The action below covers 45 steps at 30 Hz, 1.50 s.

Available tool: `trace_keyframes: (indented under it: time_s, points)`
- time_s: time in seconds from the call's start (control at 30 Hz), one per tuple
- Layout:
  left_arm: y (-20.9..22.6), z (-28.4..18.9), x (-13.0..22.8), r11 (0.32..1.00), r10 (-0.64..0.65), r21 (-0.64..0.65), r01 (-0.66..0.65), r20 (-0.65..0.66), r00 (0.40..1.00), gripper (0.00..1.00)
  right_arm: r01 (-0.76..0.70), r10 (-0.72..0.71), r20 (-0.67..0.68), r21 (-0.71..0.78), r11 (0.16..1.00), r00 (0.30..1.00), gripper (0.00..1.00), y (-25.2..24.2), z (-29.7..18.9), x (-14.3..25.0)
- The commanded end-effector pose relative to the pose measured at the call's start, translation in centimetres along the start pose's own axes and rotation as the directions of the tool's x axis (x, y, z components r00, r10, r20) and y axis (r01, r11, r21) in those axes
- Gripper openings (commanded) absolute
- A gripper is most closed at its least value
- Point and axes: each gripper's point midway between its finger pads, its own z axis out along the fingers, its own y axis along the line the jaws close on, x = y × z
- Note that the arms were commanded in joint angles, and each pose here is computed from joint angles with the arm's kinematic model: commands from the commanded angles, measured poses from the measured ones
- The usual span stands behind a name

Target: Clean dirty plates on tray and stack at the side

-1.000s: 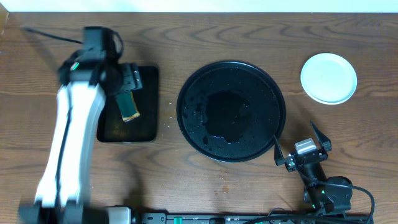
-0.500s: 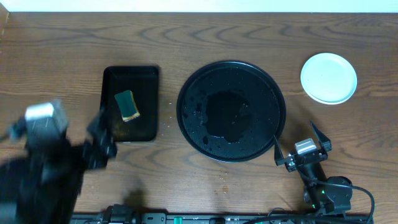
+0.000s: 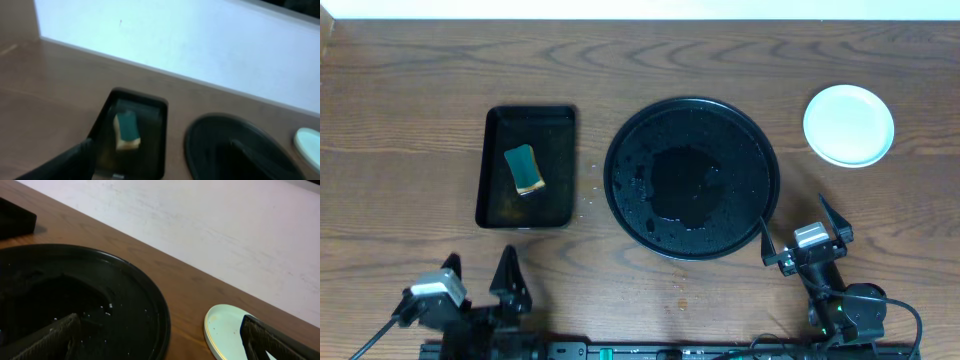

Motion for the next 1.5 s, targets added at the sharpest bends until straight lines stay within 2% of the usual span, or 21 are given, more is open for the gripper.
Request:
trace_keyframes:
  time_s: [0.0, 0.03, 0.17, 0.33, 0.43, 0.47, 0.6, 0.73, 0.87, 1.47]
  points:
    - [0.0, 2.3, 0.2, 0.997, -0.072, 0.027, 0.07, 0.072, 0.995, 0.83, -0.015, 0.015, 0.002, -0.008, 1.0, 1.0, 0.99, 0.1, 0.0, 0.0]
    - [-0.4, 3.5, -0.9, 0.995, -0.085, 0.059, 0.076, 0.151, 0.985, 0.83, -0.015, 0.015, 0.002, -0.008, 1.0, 1.0, 0.99, 0.1, 0.0, 0.0]
    - [-1.0, 5.6, -2.4, 0.99, -0.104, 0.123, 0.068, 0.313, 0.944, 0.83, -0.015, 0.015, 0.002, -0.008, 1.0, 1.0, 0.99, 0.1, 0.0, 0.0]
    - [-0.6, 8.0, -0.8, 0.981, -0.148, 0.181, 0.076, 0.424, 0.893, 0.83, -0.015, 0.015, 0.002, -0.008, 1.0, 1.0, 0.99, 0.1, 0.0, 0.0]
    - [0.0, 9.1, 1.1, 0.977, -0.171, 0.186, 0.101, 0.409, 0.897, 0.83, -0.015, 0.015, 0.002, -0.007, 1.0, 1.0, 0.99, 0.1, 0.0, 0.0]
    - [0.4, 9.9, 2.8, 0.979, -0.167, 0.173, 0.108, 0.378, 0.911, 0.83, -0.015, 0.015, 0.002, -0.007, 1.0, 1.0, 0.99, 0.1, 0.0, 0.0]
    - [1.2, 11.0, 5.2, 0.983, -0.155, 0.14, 0.116, 0.311, 0.938, 0.83, -0.015, 0.015, 0.002, -0.008, 1.0, 1.0, 0.99, 0.1, 0.0, 0.0]
    - [2.4, 12.1, 9.1, 0.99, -0.135, 0.065, 0.126, 0.16, 0.978, 0.83, -0.015, 0.015, 0.002, -0.008, 1.0, 1.0, 0.99, 0.1, 0.0, 0.0]
    - [3.6, 12.5, 13.1, 0.992, -0.123, -0.004, 0.123, 0.008, 0.992, 0.83, -0.015, 0.015, 0.002, -0.008, 1.0, 1.0, 0.99, 0.1, 0.0, 0.0]
    - [3.5, 12.5, 13.0, 0.992, -0.123, 0.0, 0.123, 0.009, 0.992, 0.83, -0.015, 0.015, 0.002, -0.007, 1.0, 1.0, 0.99, 0.1, 0.0, 0.0]
